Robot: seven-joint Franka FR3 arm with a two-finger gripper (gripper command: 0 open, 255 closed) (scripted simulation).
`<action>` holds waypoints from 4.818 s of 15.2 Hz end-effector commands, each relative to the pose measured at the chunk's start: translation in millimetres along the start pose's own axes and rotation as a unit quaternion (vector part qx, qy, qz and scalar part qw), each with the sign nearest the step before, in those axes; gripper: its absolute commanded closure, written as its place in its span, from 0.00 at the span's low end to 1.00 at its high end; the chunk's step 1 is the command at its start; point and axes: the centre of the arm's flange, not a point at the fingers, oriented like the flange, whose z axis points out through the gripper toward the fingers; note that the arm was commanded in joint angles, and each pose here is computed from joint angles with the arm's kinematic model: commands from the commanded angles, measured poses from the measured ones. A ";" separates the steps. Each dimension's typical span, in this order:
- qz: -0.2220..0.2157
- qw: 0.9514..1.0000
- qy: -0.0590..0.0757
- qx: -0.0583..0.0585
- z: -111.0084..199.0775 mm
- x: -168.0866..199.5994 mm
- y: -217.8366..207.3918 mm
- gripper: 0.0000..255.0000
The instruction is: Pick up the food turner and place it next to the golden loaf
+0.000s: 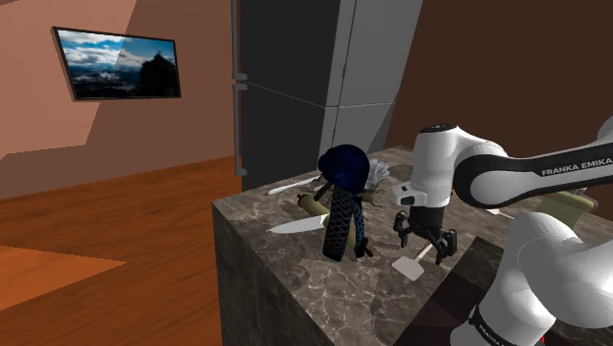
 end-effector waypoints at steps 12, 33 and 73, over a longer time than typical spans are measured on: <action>0.000 1.000 0.000 0.000 0.1 0.0 0.1 1.00; 0.000 1.000 0.000 0.000 -108.8 -8.7 -18.9 1.00; 0.000 1.000 0.000 0.000 -219.6 -216.1 -48.6 1.00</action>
